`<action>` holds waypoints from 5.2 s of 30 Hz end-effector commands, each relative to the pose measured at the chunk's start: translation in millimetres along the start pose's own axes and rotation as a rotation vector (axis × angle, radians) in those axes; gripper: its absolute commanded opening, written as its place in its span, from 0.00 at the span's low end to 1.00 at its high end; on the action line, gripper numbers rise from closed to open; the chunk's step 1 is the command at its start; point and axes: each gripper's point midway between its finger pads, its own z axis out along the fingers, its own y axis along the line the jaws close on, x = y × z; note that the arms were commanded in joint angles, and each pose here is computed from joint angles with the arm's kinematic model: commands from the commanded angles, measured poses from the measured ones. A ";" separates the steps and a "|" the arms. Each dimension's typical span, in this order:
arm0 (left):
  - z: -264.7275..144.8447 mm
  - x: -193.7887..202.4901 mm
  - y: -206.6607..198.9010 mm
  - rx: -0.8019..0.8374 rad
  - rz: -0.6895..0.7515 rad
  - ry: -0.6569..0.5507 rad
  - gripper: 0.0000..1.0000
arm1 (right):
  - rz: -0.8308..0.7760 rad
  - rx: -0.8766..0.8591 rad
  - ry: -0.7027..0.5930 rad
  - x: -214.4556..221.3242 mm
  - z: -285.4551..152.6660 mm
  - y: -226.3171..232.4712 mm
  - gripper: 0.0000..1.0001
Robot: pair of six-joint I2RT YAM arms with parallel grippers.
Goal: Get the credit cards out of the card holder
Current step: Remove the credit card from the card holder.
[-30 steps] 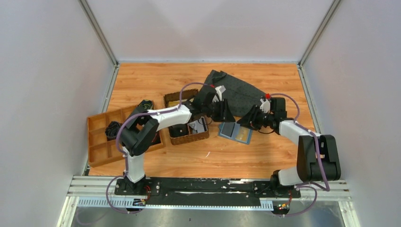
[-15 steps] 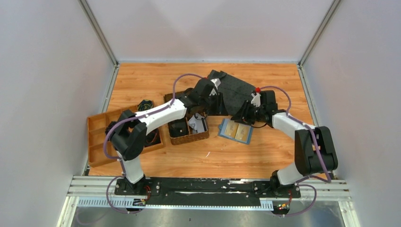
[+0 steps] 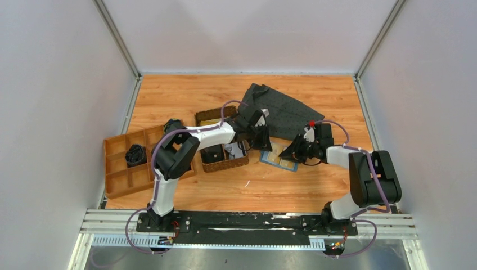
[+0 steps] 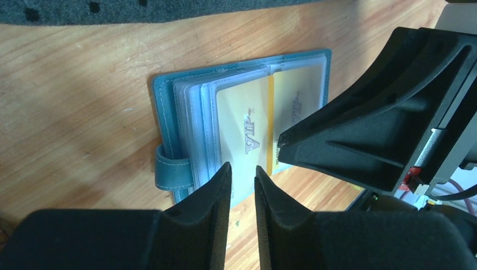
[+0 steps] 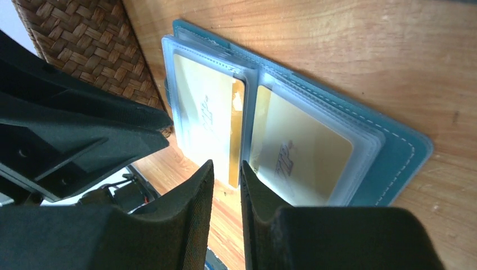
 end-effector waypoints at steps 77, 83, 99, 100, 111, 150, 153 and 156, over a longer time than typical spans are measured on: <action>9.8 12.0 38.0 -0.117 0.018 0.029 0.42 | 0.072 -0.063 -0.092 -10.3 -6.3 -31.3 0.36; 17.5 19.8 36.4 -0.078 -0.008 0.052 0.41 | 0.095 -0.063 -0.087 -9.6 -2.2 -34.9 0.34; 32.1 31.3 21.6 -0.004 -0.021 0.078 0.15 | 0.143 -0.077 -0.071 -6.6 5.4 -39.7 0.29; 32.5 31.3 22.2 -0.004 -0.022 0.078 0.13 | 0.146 -0.076 -0.069 -6.3 5.9 -40.3 0.28; 40.1 40.5 30.5 -0.012 -0.037 0.105 0.00 | 0.163 -0.107 -0.058 -4.3 8.6 -38.3 0.26; 45.4 49.2 46.0 -0.063 -0.048 0.126 0.00 | 0.128 -0.246 -0.094 -8.4 -0.5 -12.3 0.00; 45.0 50.5 49.3 -0.073 -0.054 0.128 0.00 | 0.127 -0.225 -0.111 -7.8 -2.5 -14.4 0.00; 44.1 50.5 49.8 -0.075 -0.057 0.126 0.00 | 0.118 -0.182 -0.124 -6.9 -4.6 -19.8 0.00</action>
